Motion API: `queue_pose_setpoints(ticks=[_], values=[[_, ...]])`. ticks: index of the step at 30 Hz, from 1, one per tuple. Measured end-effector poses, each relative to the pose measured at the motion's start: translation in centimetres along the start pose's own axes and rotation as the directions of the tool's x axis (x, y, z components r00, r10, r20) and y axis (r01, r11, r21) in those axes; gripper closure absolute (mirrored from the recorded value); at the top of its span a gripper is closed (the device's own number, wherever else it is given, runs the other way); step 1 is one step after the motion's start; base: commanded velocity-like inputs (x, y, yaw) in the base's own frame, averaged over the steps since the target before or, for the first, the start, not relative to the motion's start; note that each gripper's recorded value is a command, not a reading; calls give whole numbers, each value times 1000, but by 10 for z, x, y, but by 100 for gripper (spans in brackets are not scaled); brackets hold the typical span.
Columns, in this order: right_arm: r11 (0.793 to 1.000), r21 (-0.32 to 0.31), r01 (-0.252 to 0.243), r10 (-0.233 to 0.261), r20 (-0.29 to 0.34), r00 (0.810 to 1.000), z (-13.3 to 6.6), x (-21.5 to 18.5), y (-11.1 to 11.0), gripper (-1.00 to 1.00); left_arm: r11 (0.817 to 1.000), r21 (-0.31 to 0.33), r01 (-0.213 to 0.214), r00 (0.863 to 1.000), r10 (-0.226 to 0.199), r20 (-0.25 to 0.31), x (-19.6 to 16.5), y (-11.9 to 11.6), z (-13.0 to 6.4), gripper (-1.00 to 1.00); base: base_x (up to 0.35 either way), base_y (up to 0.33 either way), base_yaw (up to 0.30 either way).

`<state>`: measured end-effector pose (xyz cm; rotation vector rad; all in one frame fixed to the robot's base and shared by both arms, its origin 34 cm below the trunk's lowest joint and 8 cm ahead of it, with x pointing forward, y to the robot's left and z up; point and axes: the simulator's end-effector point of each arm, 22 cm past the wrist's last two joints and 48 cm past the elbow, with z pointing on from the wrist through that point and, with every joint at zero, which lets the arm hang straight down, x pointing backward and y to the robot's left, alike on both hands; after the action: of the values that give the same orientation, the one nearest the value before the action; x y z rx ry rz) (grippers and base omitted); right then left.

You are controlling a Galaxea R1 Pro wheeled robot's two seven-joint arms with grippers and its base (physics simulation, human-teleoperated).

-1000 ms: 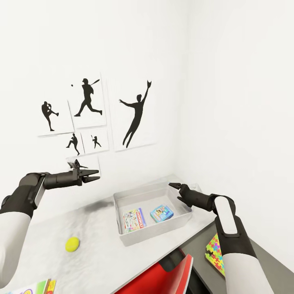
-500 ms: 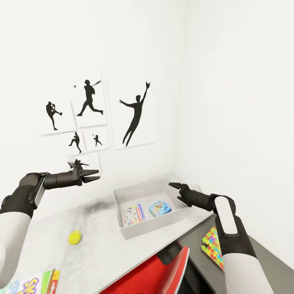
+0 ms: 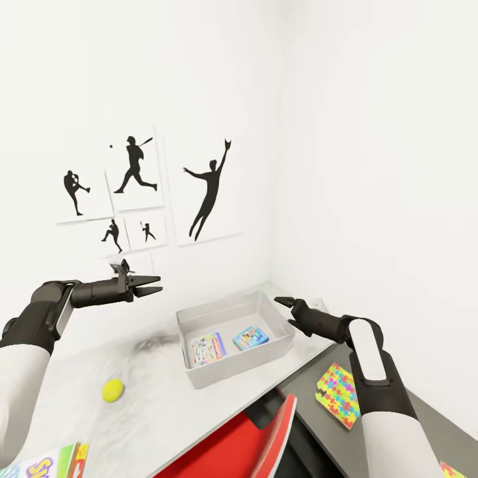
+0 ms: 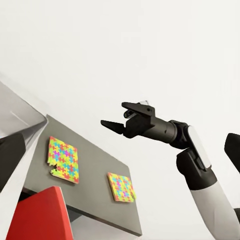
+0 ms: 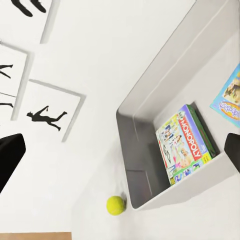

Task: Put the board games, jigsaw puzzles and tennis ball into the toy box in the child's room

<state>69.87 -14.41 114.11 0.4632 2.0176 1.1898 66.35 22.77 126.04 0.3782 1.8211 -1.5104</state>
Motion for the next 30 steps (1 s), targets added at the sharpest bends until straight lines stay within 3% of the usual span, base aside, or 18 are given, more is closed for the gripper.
queue_pose_setpoints(ticks=[19,30], values=[[1000,-1,3,-3,-3,1000,0,0,1,-100,1000,1,-1,1000,1,2,0,-1,-1,-100,-7,0,-9],[1000,-8,8,-8,6,1000,-4,-2,6,-100,1000,1,-10,1000,10,3,-2,-6,-2,-100,-262,0,0]])
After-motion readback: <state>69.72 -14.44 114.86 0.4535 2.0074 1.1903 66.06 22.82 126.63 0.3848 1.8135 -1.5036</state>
